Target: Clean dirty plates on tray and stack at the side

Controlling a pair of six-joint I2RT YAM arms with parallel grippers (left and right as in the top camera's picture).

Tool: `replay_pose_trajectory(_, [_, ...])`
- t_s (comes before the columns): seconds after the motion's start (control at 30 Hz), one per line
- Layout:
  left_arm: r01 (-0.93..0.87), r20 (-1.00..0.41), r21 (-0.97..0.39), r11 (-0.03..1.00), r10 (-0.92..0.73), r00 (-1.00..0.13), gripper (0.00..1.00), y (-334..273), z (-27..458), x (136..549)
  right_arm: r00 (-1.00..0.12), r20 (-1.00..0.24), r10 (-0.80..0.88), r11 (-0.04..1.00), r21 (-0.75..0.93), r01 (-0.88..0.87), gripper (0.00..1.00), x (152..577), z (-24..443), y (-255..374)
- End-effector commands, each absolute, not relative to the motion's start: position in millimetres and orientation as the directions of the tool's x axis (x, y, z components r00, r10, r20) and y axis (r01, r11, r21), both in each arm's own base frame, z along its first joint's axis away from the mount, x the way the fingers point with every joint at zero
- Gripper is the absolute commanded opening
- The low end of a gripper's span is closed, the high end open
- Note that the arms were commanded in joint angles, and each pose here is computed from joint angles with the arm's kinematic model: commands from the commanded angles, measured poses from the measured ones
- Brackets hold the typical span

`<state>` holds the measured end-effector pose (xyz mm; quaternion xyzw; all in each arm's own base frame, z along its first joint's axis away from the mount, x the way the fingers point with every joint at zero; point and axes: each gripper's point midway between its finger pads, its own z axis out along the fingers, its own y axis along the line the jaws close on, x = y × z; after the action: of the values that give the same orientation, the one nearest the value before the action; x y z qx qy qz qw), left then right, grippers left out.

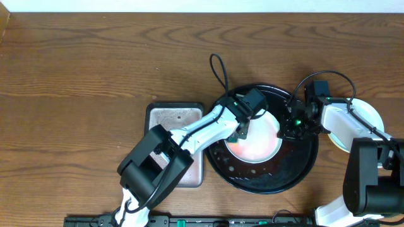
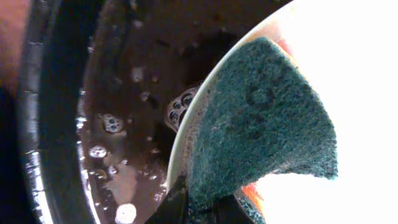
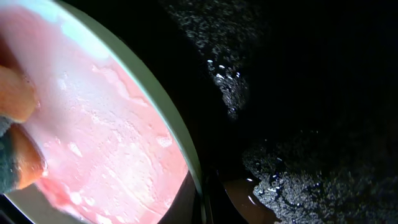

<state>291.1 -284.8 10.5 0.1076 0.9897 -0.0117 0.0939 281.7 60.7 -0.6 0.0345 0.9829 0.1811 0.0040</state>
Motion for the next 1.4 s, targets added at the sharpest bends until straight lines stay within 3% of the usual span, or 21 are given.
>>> replay_pose_trajectory(0.0, [0.175,0.059,-0.113,0.978,0.182,-0.981,0.07,-278,-28,247,-0.994,0.043,0.100,0.970,0.217,0.107,0.01,273,-16,36])
replay_pose_trajectory(0.17, [0.198,-0.015,-0.368,0.909,0.207,-0.978,0.08,-335,-15,259,-0.995,0.040,0.091,0.971,0.217,0.097,0.01,274,-16,36])
replay_pose_trajectory(0.5, [0.116,-0.078,-0.470,0.875,0.089,-0.993,0.08,-365,-21,286,-0.995,0.035,0.091,0.971,0.217,0.096,0.01,275,-16,36])
replay_pose_trajectory(0.83, [0.132,0.042,-0.629,0.766,0.204,-0.978,0.08,-401,-17,248,-0.995,0.030,0.091,0.971,0.218,0.095,0.01,276,-16,36])
replay_pose_trajectory(1.23, [0.155,0.184,-0.543,0.825,0.297,-0.937,0.07,-378,-28,200,-0.996,0.021,0.091,0.971,0.218,0.094,0.01,278,-16,36])
replay_pose_trajectory(1.37, [0.159,0.177,-0.372,0.914,0.238,-0.955,0.07,-344,-42,206,-0.996,0.019,0.091,0.971,0.219,0.093,0.01,279,-16,36])
